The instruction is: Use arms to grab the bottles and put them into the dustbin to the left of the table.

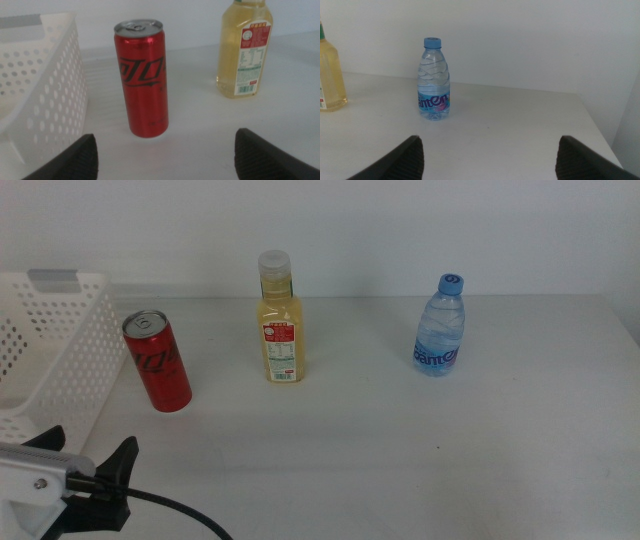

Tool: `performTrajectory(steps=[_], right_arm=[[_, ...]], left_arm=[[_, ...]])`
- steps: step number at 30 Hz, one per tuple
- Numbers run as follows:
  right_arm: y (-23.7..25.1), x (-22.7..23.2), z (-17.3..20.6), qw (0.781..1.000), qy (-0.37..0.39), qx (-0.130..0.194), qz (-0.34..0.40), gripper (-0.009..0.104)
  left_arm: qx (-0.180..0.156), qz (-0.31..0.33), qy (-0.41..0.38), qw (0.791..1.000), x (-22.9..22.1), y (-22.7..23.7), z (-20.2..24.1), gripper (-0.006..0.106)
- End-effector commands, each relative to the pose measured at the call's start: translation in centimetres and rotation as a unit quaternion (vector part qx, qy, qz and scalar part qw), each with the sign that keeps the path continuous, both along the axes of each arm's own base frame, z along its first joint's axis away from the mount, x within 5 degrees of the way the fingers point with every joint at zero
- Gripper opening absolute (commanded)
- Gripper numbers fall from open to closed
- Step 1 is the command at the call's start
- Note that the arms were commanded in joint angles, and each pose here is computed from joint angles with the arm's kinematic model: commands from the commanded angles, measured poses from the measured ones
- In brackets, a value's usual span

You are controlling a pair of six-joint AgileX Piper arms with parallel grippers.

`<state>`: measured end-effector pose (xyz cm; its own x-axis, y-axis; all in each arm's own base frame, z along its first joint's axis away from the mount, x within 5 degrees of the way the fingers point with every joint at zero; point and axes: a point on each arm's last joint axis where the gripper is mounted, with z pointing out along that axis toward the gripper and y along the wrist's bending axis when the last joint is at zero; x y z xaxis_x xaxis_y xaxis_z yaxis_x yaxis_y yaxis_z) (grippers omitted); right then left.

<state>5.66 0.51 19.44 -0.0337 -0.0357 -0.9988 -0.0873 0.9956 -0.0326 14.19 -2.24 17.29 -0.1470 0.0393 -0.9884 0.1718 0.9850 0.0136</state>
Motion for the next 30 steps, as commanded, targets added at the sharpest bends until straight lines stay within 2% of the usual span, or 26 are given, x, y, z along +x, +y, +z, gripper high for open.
performTrajectory(steps=[1, 5, 16, 21, 25, 30], right_arm=[[-0.1, -0.3, 1.1, 0.998, -0.057, -0.007, -0.005, 0.071], [-0.1, -0.3, 1.1, 0.998, -0.057, -0.007, -0.005, 0.071], [-0.1, -0.3, 1.1, 0.998, -0.057, -0.007, -0.005, 0.071], [-0.1, -0.3, 1.1, 0.998, -0.057, -0.007, -0.005, 0.071], [-0.1, -0.3, 1.1, 0.998, -0.057, -0.007, -0.005, 0.071], [-0.1, -0.3, 1.1, 0.998, -0.057, -0.007, -0.005, 0.071]], left_arm=[[-0.017, -0.001, -0.041, 0.999, -0.2, 0.0, 0.7, 0.09], [-0.031, -0.001, -0.058, 0.998, -0.1, -0.1, 1.0, 0.09], [-0.033, -0.002, -0.069, 0.997, -0.1, -0.1, 1.2, 0.09], [-0.089, 0.013, -0.055, 0.994, 0.2, 0.1, 1.1, 0.09], [-0.065, -0.002, -0.042, 0.997, 1.7, -0.4, 0.9, 0.09], [-0.068, -0.003, -0.03, 0.997, 4.2, -0.8, 0.8, 0.09]])
